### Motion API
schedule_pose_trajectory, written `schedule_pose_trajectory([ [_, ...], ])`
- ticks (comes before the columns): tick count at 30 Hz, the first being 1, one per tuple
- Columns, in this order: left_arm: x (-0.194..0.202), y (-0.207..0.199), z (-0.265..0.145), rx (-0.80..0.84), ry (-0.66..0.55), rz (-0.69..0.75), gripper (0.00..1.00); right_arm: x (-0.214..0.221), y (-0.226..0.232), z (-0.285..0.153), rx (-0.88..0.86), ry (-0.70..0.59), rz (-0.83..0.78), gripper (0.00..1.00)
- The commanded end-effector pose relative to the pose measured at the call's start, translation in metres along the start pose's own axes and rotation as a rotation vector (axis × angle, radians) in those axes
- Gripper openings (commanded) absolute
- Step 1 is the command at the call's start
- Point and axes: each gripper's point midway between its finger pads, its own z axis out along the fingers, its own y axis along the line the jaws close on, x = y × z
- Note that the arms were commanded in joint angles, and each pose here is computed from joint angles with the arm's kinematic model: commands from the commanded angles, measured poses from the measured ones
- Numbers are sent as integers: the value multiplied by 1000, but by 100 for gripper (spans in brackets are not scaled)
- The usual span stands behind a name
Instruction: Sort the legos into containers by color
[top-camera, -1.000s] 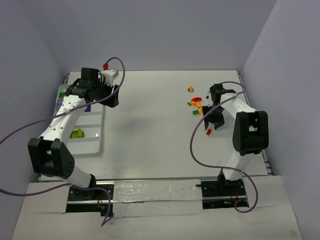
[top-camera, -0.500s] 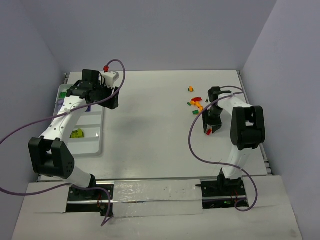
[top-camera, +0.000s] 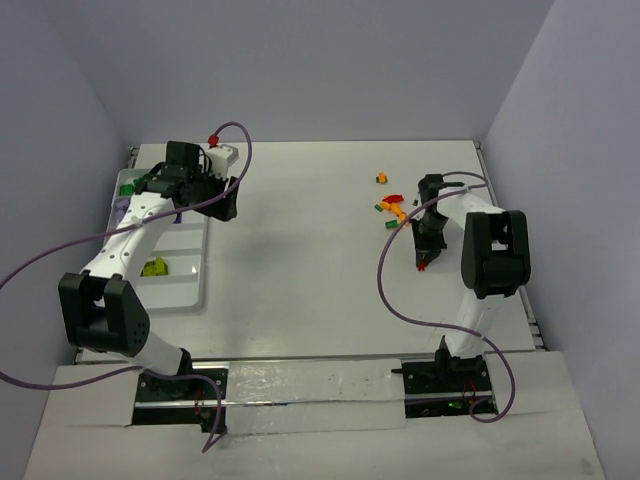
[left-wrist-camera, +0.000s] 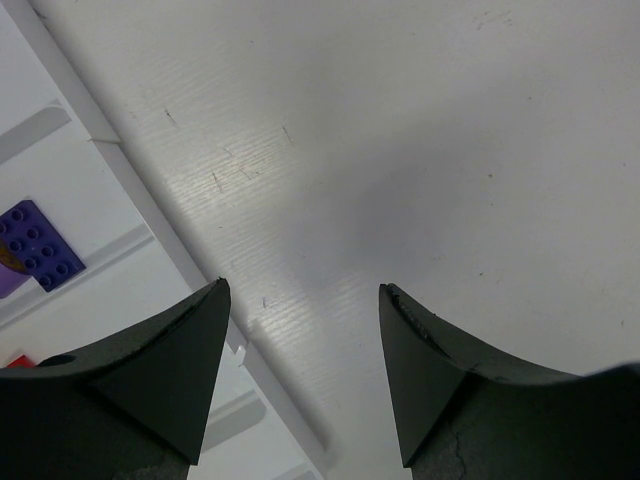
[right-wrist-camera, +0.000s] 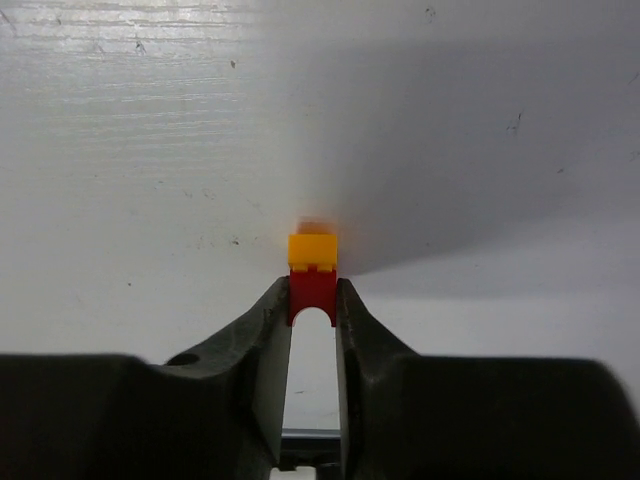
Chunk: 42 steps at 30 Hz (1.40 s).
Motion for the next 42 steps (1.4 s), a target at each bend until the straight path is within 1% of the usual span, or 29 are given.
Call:
schedule_pose_trajectory([
  [1, -9, -2, 3, 18, -29, 11, 70, -22, -6, -12, 10, -78, -88, 10],
  [3, -9, -5, 3, 34, -35, 9, 70, -24, -3, -15, -17, -89, -112, 1],
  [4, -10, -11, 2, 62, -44, 8, 71, -28, 3, -20, -50, -103, -135, 0],
  [7, -18, -38, -8, 231, -107, -4, 77, -40, 42, -55, -272, -195, -257, 0],
  [8, -19, -43, -11, 271, -119, -19, 78, -46, 51, -67, -316, -233, -300, 0],
  [9, -24, -59, -20, 371, -151, -19, 80, -46, 70, -85, -417, -269, -336, 0],
  [13, -32, -96, -47, 634, -226, -52, 83, -47, 124, -146, -689, -376, -513, 0],
  [14, -34, -107, -55, 701, -250, -60, 83, -43, 137, -162, -769, -390, -548, 0],
  [16, -37, -120, -69, 794, -297, -52, 82, -32, 162, -180, -876, -389, -612, 0],
  [17, -37, -129, -75, 862, -310, -76, 81, -27, 176, -195, -944, -408, -656, 0],
  [20, -42, -139, -86, 917, -354, -83, 78, -10, 206, -216, -1048, -414, -743, 0],
  [22, -42, -149, -90, 957, -373, -73, 77, 12, 235, -234, -1130, -409, -836, 0],
  [25, -40, -165, -94, 1007, -364, -58, 75, 34, 263, -251, -1197, -402, -923, 0],
  [30, -35, -184, -99, 1081, -338, -51, 71, 53, 287, -266, -1238, -410, -1005, 0],
  [35, -31, -199, -99, 1117, -315, -32, 68, 64, 299, -272, -1254, -405, -1042, 0],
  [42, -30, -213, -102, 1151, -302, 1, 67, 72, 306, -270, -1257, -387, -1049, 0],
])
